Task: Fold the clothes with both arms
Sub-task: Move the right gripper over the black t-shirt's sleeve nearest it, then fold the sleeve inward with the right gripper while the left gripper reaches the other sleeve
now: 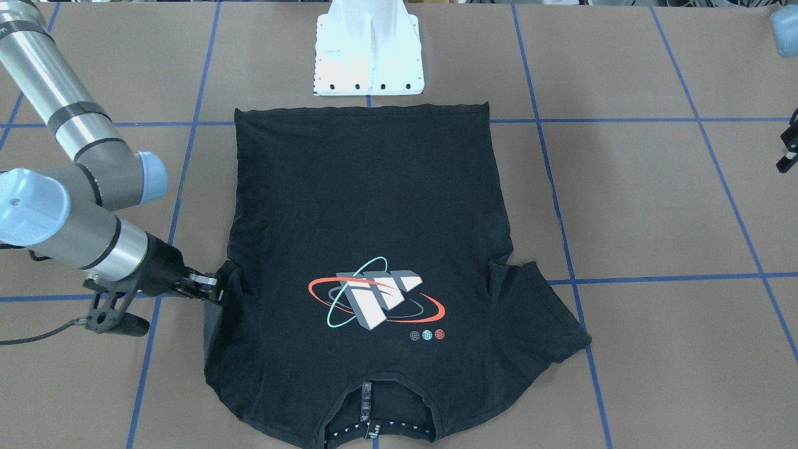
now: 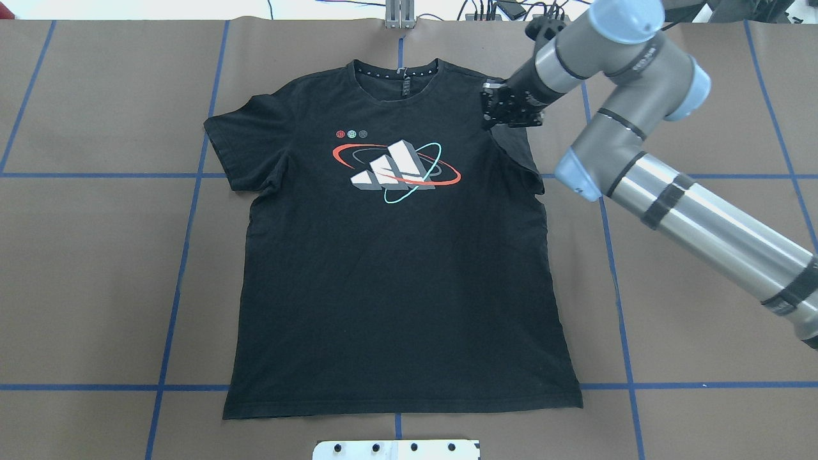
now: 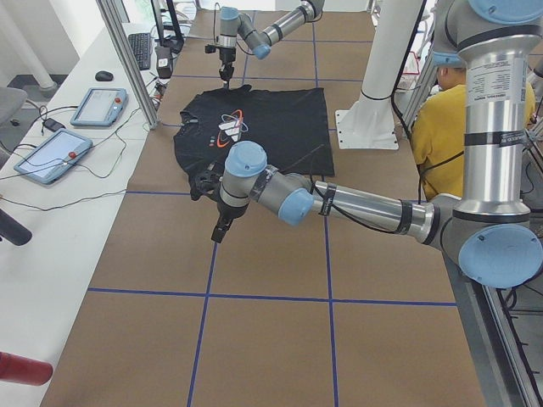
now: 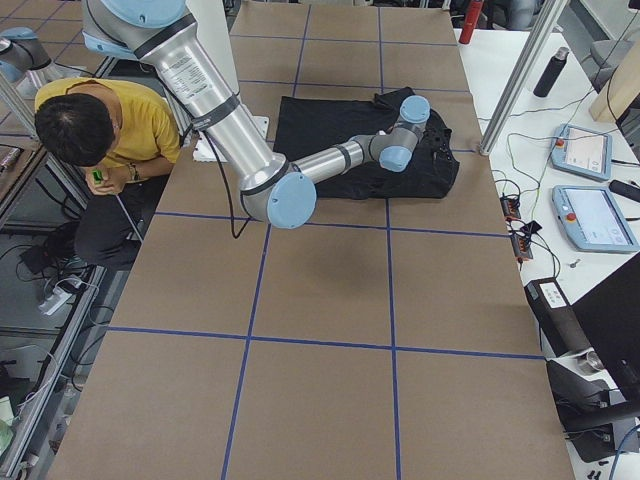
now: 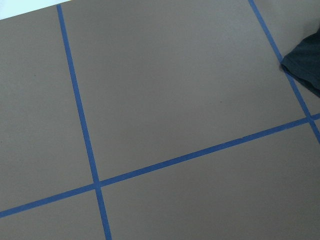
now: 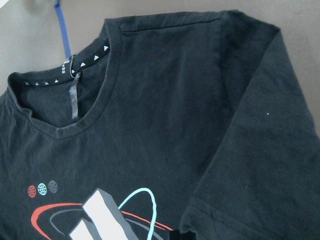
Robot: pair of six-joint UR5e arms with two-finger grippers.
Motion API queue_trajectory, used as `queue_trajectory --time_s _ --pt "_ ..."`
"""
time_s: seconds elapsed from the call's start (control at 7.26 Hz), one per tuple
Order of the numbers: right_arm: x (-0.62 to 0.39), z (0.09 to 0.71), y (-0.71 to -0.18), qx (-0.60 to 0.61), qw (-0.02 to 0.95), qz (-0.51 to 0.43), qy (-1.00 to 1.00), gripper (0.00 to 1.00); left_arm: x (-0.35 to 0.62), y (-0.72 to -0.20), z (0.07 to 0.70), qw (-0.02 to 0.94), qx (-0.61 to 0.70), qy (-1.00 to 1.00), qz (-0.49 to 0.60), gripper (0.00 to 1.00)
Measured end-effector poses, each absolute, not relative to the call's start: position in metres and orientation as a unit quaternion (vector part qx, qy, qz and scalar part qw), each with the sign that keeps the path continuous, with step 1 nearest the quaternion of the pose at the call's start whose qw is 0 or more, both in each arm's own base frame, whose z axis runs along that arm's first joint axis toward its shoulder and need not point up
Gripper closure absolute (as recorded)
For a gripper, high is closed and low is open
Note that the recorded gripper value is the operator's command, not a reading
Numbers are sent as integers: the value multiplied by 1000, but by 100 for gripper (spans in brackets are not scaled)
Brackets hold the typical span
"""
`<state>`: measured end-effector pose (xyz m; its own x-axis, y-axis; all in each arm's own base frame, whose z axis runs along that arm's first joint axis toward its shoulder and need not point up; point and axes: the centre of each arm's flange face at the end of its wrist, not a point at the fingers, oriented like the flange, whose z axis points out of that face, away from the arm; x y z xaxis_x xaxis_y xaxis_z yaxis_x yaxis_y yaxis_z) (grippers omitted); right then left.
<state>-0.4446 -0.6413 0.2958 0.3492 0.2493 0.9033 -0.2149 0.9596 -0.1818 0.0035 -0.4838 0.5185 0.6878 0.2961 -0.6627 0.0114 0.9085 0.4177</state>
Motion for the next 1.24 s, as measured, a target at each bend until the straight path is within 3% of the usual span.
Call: queue_trajectory --time_s 0.14,0.28,0.69,1.24 --pt "-460 291 -648 -18 824 150 -546 85 5 -486 519 897 198 387 80 1" --pt "-471 288 -654 -17 827 157 -540 1 7 -489 517 896 200 388 83 1" --pt "-517 271 -649 8 833 167 -528 0 42 -545 495 887 202 406 86 1" --pt "-485 276 -602 29 819 152 -552 0 188 -636 492 863 183 449 142 2"
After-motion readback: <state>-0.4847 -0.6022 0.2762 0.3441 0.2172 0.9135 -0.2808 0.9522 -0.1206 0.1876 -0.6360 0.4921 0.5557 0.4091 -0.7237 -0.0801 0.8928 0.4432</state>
